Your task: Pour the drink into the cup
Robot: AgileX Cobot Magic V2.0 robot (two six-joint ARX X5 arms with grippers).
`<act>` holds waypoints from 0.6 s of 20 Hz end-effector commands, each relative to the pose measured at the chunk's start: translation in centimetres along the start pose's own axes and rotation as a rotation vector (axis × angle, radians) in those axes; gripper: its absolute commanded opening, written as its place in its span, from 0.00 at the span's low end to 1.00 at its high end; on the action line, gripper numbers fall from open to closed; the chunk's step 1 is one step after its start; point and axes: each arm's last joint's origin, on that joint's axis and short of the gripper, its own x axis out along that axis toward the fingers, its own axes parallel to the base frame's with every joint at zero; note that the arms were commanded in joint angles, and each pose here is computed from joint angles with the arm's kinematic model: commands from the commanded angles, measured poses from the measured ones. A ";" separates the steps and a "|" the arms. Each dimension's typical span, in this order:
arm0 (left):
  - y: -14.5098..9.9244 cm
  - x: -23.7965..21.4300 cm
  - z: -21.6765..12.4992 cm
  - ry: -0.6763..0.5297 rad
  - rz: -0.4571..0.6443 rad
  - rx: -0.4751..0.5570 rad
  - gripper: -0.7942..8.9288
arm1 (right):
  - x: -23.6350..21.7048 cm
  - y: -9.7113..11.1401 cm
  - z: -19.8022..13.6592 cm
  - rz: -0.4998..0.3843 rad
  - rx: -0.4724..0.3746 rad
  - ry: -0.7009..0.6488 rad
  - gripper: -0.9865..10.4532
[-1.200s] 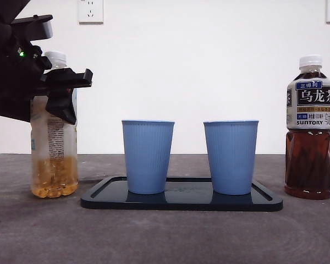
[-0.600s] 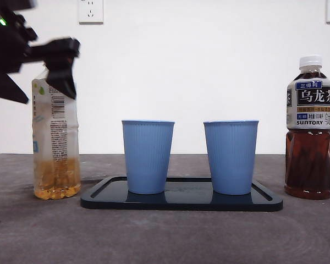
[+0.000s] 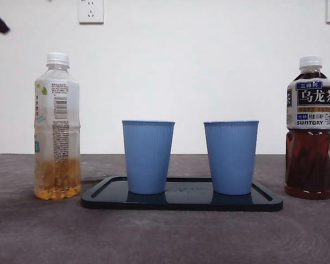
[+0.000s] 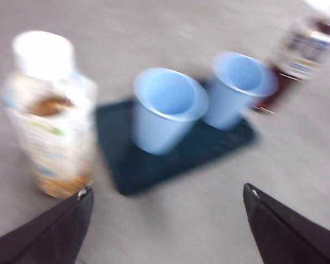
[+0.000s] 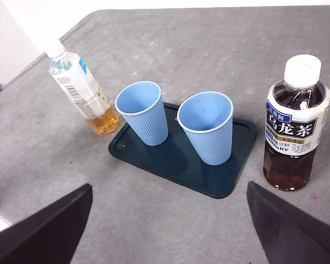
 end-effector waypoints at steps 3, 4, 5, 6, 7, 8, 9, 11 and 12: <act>-1.1 -3.4 0.9 -0.048 -0.180 0.022 0.53 | -0.2 0.2 0.3 0.029 -0.018 -0.011 0.48; -1.2 -4.1 1.0 -0.068 -0.190 0.022 0.53 | -0.2 0.3 0.3 0.047 -0.019 -0.010 0.48; -1.3 -4.8 1.1 -0.093 -0.195 0.026 0.53 | -0.2 0.3 0.3 0.064 -0.022 -0.010 0.48; -1.3 -5.3 1.0 -0.113 -0.200 0.029 0.53 | -0.2 0.3 0.3 0.066 -0.028 -0.011 0.48; -1.3 -5.7 0.9 -0.133 -0.203 0.032 0.53 | -0.2 0.3 0.4 0.064 -0.032 -0.012 0.48; -1.3 -6.1 0.8 -0.147 -0.207 0.035 0.53 | -0.2 0.3 0.4 0.060 -0.032 -0.013 0.48; -1.3 -6.4 0.7 -0.157 -0.209 0.037 0.53 | -0.2 0.3 0.4 0.058 -0.032 -0.013 0.48; -1.3 -6.7 0.6 -0.165 -0.210 0.042 0.51 | -0.2 0.3 0.4 0.059 -0.032 -0.013 0.48; -1.3 -6.7 0.6 -0.162 -0.209 0.041 0.42 | -0.2 0.3 0.3 0.059 -0.031 -0.012 0.43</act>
